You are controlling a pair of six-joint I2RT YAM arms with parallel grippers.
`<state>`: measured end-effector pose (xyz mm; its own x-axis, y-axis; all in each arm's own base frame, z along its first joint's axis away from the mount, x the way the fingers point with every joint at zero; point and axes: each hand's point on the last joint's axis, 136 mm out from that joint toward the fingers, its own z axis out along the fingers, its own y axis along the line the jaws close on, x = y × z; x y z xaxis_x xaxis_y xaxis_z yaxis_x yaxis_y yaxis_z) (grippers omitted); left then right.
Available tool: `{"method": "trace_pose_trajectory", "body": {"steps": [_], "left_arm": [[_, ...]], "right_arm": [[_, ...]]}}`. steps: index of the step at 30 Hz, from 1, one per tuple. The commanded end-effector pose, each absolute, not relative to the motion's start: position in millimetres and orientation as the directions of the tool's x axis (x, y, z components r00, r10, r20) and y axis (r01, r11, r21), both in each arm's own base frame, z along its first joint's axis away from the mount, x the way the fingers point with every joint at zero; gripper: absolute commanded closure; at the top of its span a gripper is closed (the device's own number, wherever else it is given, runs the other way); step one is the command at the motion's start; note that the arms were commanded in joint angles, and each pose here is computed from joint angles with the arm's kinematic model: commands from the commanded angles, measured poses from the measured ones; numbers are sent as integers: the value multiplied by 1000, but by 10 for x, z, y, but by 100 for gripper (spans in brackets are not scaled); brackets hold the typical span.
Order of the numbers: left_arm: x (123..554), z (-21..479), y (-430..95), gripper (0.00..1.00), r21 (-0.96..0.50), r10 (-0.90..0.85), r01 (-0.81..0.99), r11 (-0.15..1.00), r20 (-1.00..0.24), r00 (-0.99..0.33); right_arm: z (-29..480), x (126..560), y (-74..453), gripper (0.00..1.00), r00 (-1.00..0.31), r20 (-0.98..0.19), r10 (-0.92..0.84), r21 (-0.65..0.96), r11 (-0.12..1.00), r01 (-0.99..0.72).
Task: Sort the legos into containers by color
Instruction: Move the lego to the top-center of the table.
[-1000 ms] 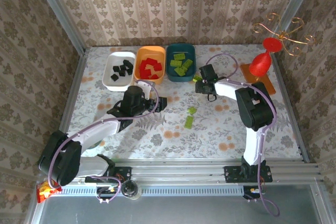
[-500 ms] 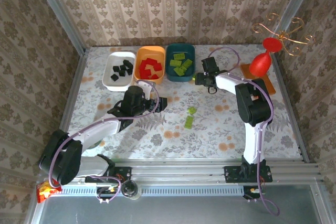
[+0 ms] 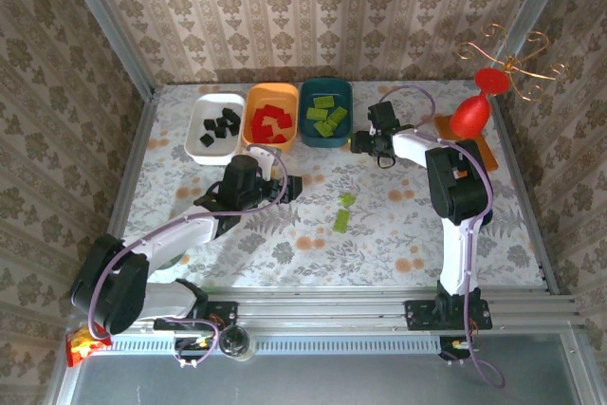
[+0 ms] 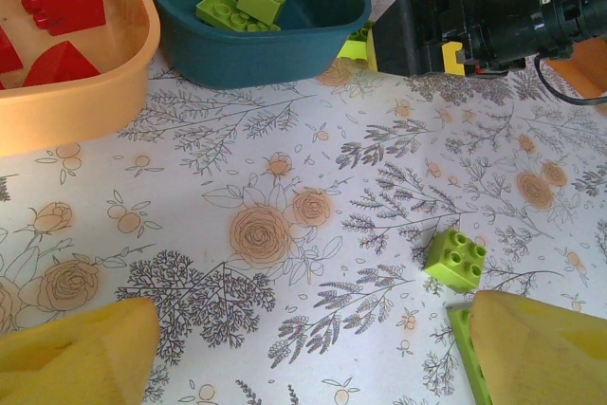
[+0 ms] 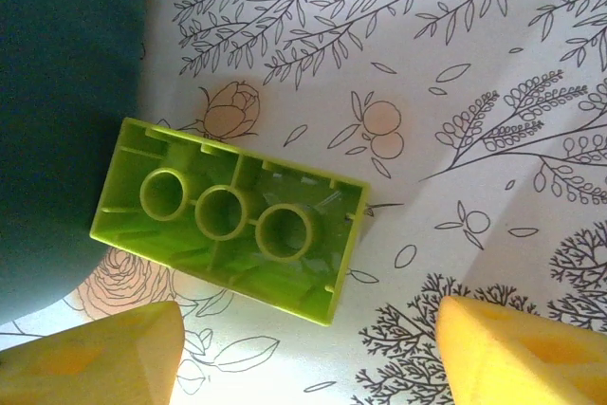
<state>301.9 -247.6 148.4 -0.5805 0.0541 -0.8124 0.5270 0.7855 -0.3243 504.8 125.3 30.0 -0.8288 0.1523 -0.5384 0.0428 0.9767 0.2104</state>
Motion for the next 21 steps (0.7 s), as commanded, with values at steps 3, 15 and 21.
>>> {"method": "trace_pose_trajectory", "body": {"steps": [3, 15, 21], "left_arm": [[3036, 1516, -2487, 14, -317, 56, 535, 783, -820, -569], [3030, 1521, -2473, 14, -314, 56, 533, 786, -822, -567], [3030, 1521, -2471, 14, -312, 57, 534, 786, -823, -565]], "right_arm": [[349, 5070, 1321, 23, -829, -526, 187, 264, 963, 50], [269, 5258, 1120, 24, -822, -507, 259, 240, 958, 155], [292, 5245, 896, 28, -796, -509, 327, 248, 941, 228]]}}
